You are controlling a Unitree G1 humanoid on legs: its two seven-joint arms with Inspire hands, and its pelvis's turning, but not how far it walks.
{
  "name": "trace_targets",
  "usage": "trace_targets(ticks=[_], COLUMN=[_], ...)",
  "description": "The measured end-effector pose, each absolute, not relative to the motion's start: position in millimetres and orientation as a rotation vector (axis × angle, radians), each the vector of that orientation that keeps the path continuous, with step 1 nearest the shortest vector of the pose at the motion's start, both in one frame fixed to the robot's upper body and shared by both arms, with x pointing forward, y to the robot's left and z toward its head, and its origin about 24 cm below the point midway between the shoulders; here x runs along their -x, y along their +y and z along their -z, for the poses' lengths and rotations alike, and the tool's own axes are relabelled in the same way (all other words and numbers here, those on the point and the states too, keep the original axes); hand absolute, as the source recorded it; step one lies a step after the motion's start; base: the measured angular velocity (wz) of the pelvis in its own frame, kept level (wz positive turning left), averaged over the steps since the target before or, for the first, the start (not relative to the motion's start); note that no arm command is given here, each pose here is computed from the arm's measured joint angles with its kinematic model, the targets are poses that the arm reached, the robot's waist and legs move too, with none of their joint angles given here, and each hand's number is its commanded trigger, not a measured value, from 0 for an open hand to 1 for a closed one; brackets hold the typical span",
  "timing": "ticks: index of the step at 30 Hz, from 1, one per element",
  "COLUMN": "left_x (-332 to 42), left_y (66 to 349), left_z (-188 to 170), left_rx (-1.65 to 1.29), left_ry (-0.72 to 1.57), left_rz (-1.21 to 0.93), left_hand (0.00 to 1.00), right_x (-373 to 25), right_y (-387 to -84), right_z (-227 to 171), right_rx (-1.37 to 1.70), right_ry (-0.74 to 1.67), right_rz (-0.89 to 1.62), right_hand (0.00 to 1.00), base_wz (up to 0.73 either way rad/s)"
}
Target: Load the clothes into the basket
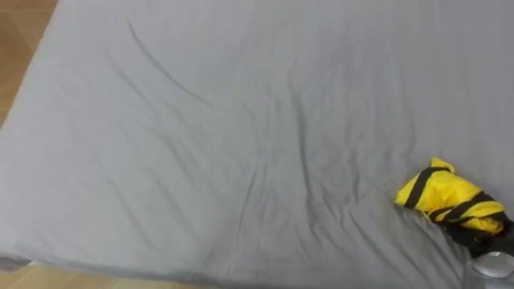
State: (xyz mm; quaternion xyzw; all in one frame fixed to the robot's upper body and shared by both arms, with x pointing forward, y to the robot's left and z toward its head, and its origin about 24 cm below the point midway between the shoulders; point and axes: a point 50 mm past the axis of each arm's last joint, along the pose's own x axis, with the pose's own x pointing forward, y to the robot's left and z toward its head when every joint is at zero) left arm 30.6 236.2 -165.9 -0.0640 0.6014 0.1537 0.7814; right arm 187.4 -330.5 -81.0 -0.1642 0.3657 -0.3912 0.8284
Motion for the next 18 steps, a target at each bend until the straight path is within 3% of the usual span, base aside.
trace_targets(ticks=[10, 18], left_x=[-35, -30], left_y=[250, 251], left_z=[162, 160], left_rx=[0.158, 0.181], left_ry=[1.248, 1.235], left_rz=[-0.407, -0.442], left_hand=[0.0, 0.0], right_x=[-160, -158], right_y=[-332, -335], right_z=[93, 75], right_rx=[0.294, 0.259], right_ry=[0.84, 0.695], right_rz=[0.838, 0.85], right_hand=[1.0, 1.0], base_wz=[-0.06, -0.13])
